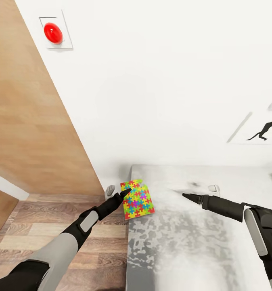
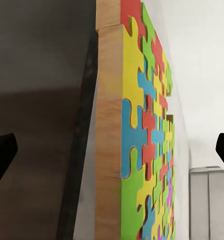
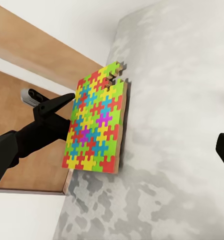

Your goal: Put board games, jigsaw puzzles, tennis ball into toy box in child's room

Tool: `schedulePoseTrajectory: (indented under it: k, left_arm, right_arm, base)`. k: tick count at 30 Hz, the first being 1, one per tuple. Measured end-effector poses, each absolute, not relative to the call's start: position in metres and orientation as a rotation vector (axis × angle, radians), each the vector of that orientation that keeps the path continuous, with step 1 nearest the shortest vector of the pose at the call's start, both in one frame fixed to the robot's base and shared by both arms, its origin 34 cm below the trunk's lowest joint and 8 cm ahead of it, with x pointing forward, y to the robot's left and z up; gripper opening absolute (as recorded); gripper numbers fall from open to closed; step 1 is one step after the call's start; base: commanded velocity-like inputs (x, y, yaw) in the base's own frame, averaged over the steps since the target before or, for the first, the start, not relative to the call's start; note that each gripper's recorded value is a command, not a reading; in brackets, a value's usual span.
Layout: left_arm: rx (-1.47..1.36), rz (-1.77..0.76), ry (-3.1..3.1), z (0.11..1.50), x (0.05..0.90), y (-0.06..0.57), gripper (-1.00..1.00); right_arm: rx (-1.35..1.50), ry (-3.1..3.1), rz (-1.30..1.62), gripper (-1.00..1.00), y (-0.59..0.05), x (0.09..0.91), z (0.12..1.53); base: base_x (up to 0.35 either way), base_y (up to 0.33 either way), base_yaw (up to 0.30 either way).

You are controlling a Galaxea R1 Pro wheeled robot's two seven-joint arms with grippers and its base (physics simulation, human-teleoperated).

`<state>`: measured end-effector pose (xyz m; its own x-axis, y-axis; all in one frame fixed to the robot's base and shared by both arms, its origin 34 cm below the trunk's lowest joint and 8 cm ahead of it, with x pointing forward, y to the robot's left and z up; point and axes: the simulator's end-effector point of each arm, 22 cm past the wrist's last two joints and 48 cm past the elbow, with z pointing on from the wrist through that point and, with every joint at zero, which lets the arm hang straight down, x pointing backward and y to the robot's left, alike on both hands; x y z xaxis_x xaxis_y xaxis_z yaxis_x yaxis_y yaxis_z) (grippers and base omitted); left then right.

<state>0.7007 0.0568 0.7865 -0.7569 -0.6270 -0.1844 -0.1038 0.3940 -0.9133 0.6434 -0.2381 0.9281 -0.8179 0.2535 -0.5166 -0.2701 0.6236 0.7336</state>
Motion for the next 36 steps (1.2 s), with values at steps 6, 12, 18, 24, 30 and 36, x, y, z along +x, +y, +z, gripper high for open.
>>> schedulePoseTrajectory:
  k: [6, 12, 18, 24, 30, 36]
  left_arm:
    - [-0.624, -1.353, 2.145, 0.7866, 0.7007, 0.0569, 1.0]
    - [-0.624, -1.353, 2.144, 0.7866, 0.7007, 0.057, 1.0]
    - [-0.63, -1.36, 2.138, 0.7881, 0.7012, 0.0568, -1.0]
    - [-0.63, -1.365, 2.131, 0.7892, 0.7016, 0.0567, -1.0]
    - [-0.63, -1.367, 2.129, 0.7897, 0.7016, 0.0565, -1.0]
    - [-0.63, -1.367, 2.13, 0.7896, 0.7015, 0.0565, -1.0]
  right_arm:
    - [-0.013, 2.251, 1.151, 1.0, -0.238, 0.6434, 0.9282]
    - [-0.013, 2.251, 1.152, 1.0, -0.238, 0.6434, 0.9283]
    - [-0.014, 2.251, 1.152, 1.0, -0.2379, 0.6432, 0.9285]
    - [-0.014, 2.251, 1.152, 1.0, -0.2379, 0.6433, 0.9285]
    - [-0.014, 2.25, 1.152, 1.0, -0.2378, 0.6432, 0.9286]
    - [-0.014, 2.251, 1.152, 1.0, -0.2377, 0.6432, 0.9285]
  base:
    - [0.0, 0.0, -0.003]
    - [0.0, 0.0, -0.001]
    - [0.0, 0.0, 0.0]
    - [0.0, 0.0, 0.0]
    - [0.0, 0.0, 0.0]
    - [0.0, 0.0, 0.0]
